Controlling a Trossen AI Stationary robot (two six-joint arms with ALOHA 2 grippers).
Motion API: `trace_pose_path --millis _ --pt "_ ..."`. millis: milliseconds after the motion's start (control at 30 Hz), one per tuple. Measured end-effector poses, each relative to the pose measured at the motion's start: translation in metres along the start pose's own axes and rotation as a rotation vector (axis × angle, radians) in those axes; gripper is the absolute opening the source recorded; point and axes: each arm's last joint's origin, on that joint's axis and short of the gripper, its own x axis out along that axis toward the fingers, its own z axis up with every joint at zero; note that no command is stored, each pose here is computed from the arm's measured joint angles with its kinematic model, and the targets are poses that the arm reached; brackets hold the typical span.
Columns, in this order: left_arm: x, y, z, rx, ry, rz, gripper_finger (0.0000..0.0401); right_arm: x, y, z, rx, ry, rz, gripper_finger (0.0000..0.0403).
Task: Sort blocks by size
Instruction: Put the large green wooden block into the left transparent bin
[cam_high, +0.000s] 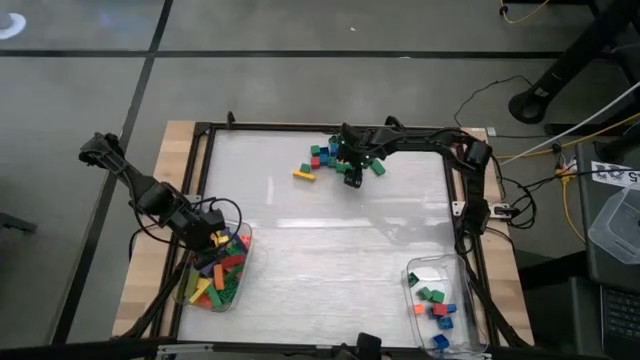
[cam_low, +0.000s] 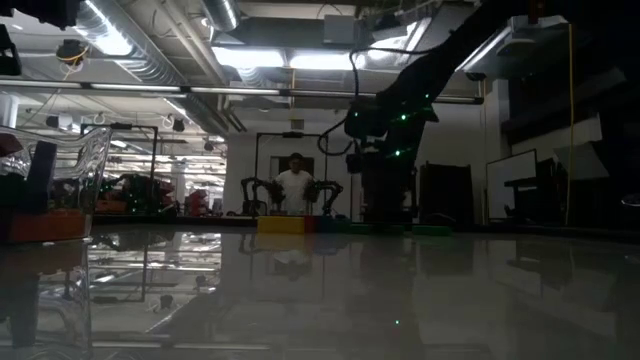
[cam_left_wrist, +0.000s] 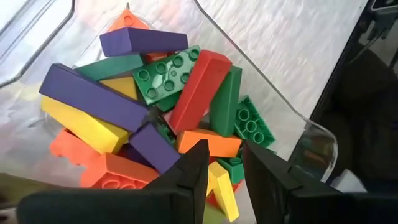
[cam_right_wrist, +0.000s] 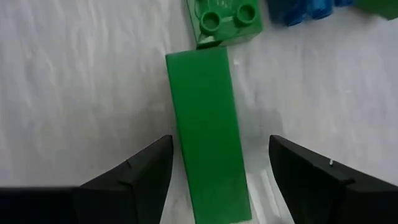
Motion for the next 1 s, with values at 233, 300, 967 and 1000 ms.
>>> trace_pose_path --millis 233,300,967,1000 --pt "0.004 -0.002 0.002 0.080 -0.020 0.034 0.0086 0.009 0.002 -0.001 0.002 0.011 0.064 0.0246" --pt "0.005 -0.002 0.003 0.125 -0.048 0.047 0.0086 0.009 0.002 -0.001 0.004 0.001 0.110 0.0222" --pt "0.041 -0.033 0.038 0.596 -0.551 0.391 0.0086 -0.008 0.062 0.027 0.009 -0.178 0.885 0.0122" --pt "0.045 -0.034 0.041 0.614 -0.549 0.405 0.0086 -0.008 0.071 0.029 -0.019 -0.192 0.895 0.0122"
